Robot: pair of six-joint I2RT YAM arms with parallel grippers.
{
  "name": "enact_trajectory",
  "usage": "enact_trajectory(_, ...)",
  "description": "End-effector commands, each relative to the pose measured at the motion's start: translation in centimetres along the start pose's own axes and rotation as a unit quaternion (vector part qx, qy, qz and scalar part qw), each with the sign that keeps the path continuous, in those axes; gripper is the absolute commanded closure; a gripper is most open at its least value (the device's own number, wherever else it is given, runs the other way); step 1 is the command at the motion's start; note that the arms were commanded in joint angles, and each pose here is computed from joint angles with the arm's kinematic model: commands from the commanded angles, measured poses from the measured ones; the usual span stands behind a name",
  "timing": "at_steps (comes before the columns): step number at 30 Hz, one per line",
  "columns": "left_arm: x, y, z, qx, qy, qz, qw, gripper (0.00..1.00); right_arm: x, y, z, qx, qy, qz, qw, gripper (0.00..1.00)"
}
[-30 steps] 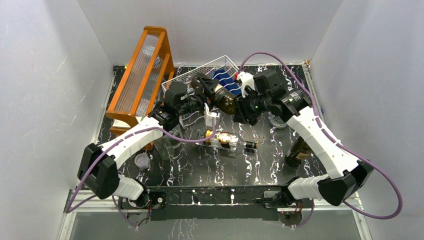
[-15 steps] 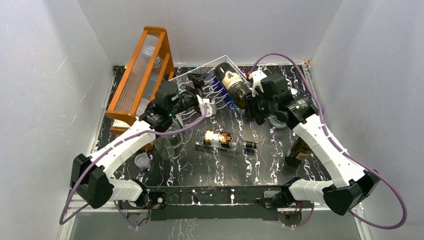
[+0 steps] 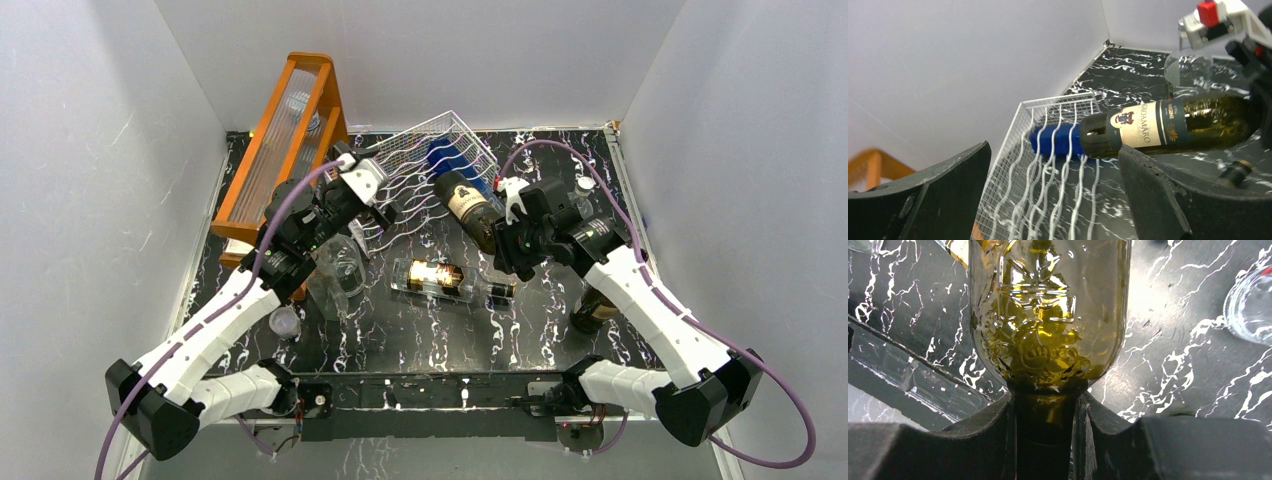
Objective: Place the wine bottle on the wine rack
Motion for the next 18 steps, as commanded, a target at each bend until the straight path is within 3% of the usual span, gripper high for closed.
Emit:
enact_trajectory(1,1.7,1.2,2.0,0.038,0.042,0.125,0.991,0.02,2.3,1.3,1.1,0.031,-0.073,-0.010,0.997,1.00)
enact_trajectory(5,1.8,1.4,3.2,0.058,0.053,0.158,0.984,0.02,1.4,0.9,-0.1,0.025,-0.056,-0.020,0.998,1.00)
enact_trajectory(18,1.4,-1.0,4.5,0.006,0.066,0.185,0.980,0.02,1.0,0.5,-4.5,0.028,-0.028,-0.003,0.999,1.00)
Point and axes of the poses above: each gripper's point midway between its finger pads, its own z axis back along the fingers, its own y axis along the line the jaws close on, x = y × z, the point moved 1 cm from there along z, back along the fingers, and after that the axes turned 5 degrees about -z, right-handed, at the moved point
